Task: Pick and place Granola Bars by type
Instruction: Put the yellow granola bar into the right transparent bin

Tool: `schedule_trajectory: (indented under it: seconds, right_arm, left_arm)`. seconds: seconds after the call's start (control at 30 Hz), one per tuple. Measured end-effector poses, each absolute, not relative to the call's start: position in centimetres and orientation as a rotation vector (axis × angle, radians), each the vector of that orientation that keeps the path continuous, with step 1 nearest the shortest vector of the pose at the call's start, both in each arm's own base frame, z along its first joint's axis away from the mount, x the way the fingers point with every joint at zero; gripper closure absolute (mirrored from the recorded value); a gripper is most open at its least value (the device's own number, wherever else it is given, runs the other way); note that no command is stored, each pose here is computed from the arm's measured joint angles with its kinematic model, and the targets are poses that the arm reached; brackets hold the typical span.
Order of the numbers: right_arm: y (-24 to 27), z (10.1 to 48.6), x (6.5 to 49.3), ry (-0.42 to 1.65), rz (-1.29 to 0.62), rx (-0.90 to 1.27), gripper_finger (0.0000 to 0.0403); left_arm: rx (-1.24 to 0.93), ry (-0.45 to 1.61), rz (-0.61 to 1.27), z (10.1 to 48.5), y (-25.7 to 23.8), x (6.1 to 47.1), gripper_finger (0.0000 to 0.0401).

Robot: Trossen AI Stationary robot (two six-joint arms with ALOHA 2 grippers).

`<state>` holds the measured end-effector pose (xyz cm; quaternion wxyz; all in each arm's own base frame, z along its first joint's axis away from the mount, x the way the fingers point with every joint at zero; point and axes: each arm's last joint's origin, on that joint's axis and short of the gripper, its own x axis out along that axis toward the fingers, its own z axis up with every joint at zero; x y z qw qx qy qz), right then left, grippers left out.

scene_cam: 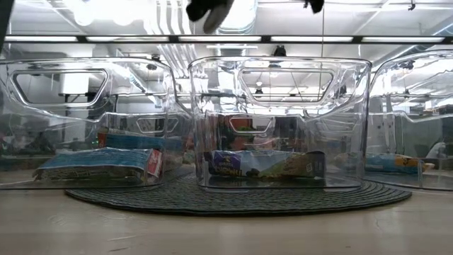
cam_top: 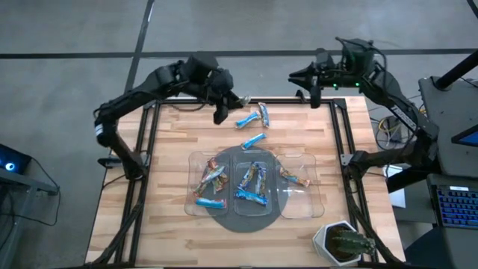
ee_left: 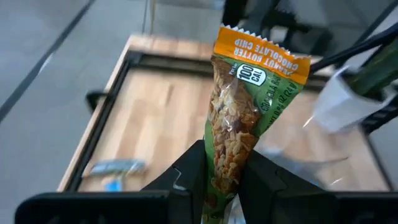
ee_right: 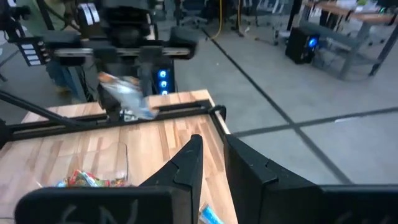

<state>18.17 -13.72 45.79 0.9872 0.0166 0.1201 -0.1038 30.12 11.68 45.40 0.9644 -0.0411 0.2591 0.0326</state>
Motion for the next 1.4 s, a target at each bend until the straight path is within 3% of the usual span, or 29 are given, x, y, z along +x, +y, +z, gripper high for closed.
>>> schedule_trajectory:
  seconds: [0.5,1.4]
  right_arm:
    - [-10.7,48.0,14.6,0.141,-0.222,0.040,0.0346]
    - [-10.9,47.3,14.8,0.191,-0.225,0.106,0.0346]
  left_arm:
    - [-0.137,0.387,-0.114,42.8,4.7,32.6,0.0340]
    - [-0.225,0.078,-0.291,33.8,3.8,44.9,0.0340]
